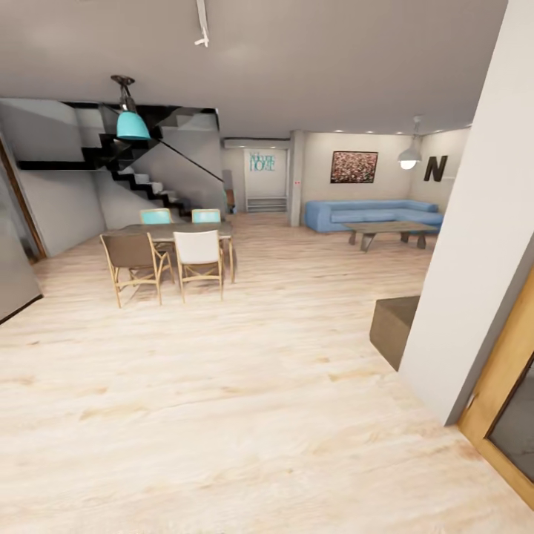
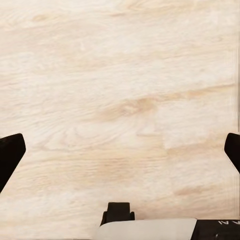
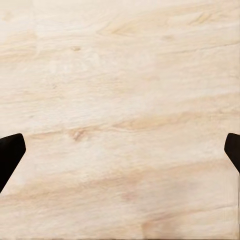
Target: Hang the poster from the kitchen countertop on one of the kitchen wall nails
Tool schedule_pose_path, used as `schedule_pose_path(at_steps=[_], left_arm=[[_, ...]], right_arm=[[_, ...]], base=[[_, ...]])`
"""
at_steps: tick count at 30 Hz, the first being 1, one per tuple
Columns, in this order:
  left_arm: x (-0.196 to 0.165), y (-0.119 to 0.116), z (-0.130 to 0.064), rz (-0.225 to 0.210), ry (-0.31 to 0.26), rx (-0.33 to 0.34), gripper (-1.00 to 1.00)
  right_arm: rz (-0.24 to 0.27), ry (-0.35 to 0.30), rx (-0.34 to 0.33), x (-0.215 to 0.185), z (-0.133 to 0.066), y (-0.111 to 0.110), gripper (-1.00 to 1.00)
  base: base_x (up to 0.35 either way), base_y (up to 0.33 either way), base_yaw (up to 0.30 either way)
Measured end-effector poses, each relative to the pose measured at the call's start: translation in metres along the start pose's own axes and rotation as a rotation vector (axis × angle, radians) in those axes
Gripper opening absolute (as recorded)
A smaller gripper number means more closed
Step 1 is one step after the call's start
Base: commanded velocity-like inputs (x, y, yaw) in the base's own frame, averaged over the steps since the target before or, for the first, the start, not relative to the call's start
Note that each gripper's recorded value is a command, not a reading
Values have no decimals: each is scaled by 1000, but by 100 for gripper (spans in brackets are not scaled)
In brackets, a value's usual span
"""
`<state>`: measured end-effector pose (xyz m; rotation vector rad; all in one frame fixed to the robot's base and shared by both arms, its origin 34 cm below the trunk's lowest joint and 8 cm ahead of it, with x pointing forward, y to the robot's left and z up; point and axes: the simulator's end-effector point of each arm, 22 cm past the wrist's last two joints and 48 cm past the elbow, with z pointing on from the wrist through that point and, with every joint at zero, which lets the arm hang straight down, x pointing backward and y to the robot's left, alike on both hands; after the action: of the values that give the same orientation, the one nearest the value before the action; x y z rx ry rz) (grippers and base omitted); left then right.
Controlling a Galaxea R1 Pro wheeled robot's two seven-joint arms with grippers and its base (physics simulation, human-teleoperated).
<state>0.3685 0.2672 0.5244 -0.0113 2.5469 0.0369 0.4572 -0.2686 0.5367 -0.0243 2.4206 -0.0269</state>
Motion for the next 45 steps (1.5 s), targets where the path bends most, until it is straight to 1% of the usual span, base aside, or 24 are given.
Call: schedule_pose_path(at_steps=[5,12,45], left_arm=[[0,0,0,0,0,0,100],[0,0,0,-1,0,0,100],[1,0,0,-2,1,-1,100]], right_arm=[[3,24,2,11,-1,0,100],[1,28,0,14,-1,1,100],[-2,29,-2,14,-1,3,100]], base=[[48,-323,265],[58,-259,287],[2,-9,289]])
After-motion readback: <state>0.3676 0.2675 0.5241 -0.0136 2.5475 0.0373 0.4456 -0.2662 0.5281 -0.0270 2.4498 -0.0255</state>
